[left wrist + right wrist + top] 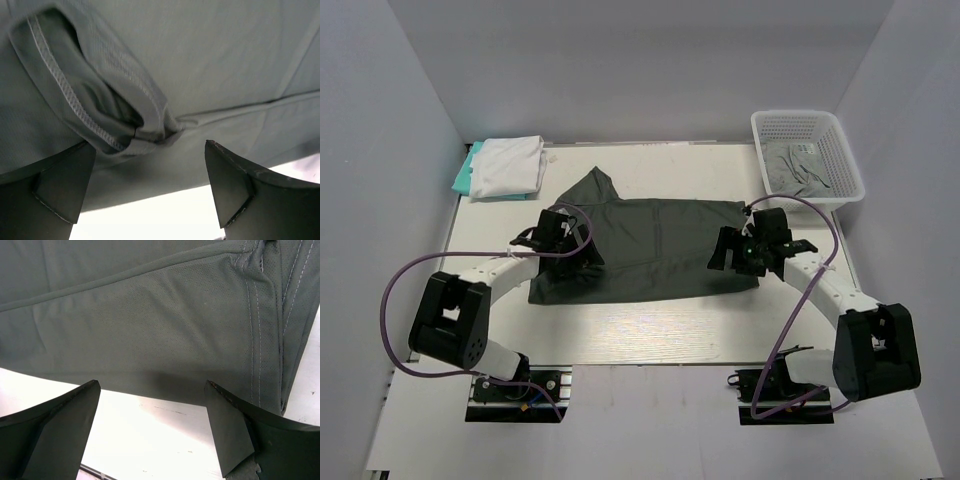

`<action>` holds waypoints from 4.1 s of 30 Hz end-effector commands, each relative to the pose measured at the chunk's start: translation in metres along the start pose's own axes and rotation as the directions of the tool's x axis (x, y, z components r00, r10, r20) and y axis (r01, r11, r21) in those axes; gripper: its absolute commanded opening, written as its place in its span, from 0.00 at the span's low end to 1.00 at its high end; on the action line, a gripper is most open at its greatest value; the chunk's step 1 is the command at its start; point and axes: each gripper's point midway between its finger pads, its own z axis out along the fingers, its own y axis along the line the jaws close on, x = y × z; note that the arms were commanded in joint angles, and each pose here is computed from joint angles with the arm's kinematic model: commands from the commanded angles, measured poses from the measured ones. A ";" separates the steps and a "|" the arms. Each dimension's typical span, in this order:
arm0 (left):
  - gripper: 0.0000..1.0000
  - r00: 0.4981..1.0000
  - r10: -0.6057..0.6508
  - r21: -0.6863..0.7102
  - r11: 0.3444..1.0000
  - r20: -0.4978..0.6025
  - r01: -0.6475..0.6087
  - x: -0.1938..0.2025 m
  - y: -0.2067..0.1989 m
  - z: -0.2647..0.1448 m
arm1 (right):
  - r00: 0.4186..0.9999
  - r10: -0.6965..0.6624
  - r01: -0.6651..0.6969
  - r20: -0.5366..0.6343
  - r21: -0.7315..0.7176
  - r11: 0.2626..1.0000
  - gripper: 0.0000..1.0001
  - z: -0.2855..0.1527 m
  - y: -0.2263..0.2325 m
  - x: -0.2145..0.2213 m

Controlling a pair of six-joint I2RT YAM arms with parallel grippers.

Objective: Fold and stack the t-shirts
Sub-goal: Fold the flattened tshirt in 1/3 of the way, then grap the side of the flattened tshirt furthest away from the robot with both arms

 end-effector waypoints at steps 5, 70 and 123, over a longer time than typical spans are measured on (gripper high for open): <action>1.00 0.992 0.001 0.043 0.999 0.124 -0.007 -0.041 -0.026 -0.003 | 0.999 -0.027 0.027 0.027 -0.010 1.000 0.90 0.001 0.005 -0.018; 1.00 0.986 0.160 0.146 0.975 0.045 -0.165 -0.030 -0.066 0.030 | 0.992 -0.047 0.049 0.116 -0.014 0.999 0.90 0.000 0.014 -0.050; 0.90 0.785 0.409 -0.219 0.912 0.465 -0.346 -0.329 -0.092 0.143 | 0.981 -0.055 0.017 0.186 0.199 0.980 0.90 0.044 -0.003 -0.163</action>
